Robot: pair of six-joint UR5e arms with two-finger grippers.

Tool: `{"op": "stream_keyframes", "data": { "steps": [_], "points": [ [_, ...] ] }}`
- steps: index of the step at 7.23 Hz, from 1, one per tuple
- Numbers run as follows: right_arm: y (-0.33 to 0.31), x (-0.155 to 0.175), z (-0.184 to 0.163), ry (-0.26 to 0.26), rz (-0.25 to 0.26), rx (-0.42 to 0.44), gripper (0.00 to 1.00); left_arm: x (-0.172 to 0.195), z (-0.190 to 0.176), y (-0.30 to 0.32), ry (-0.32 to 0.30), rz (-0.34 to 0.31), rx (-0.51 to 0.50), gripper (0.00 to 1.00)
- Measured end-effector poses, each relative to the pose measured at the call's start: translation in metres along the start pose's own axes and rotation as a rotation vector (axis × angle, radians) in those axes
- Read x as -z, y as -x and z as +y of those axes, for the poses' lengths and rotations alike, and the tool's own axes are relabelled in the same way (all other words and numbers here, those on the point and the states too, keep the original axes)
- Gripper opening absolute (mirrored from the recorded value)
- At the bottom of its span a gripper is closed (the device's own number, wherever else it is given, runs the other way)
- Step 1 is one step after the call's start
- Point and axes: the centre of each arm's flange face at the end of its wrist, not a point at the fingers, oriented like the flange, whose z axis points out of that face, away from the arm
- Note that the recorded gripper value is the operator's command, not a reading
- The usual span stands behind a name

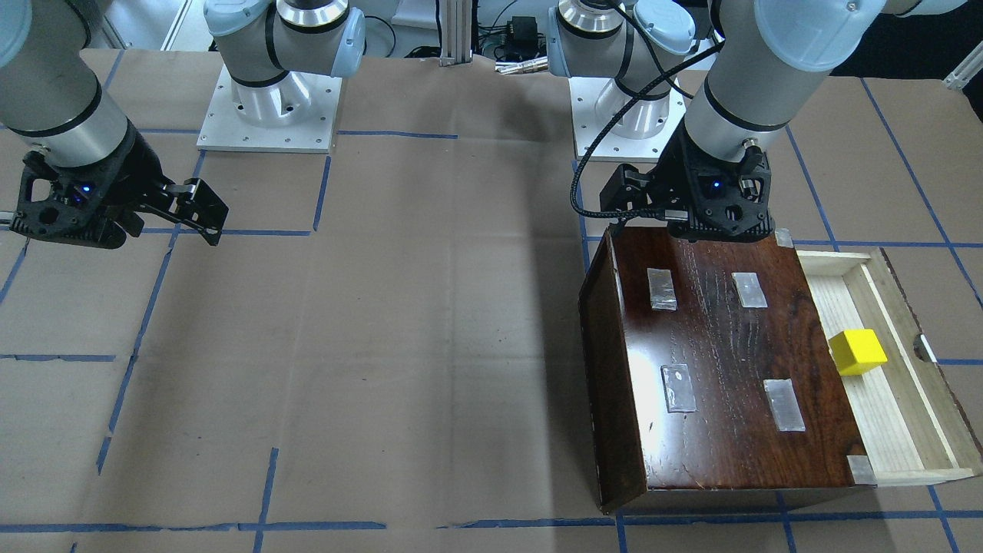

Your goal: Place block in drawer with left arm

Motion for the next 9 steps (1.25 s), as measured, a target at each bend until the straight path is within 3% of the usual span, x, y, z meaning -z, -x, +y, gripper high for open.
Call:
{"op": "stream_keyframes", "data": {
  "steps": [9],
  "points": [
    [0.0000, 0.0000, 0.0000, 0.000, 0.000, -0.001, 1.00, 0.0053, -0.0002, 0.0005, -0.012, -0.007, -0.002, 0.99]
  ]
}}
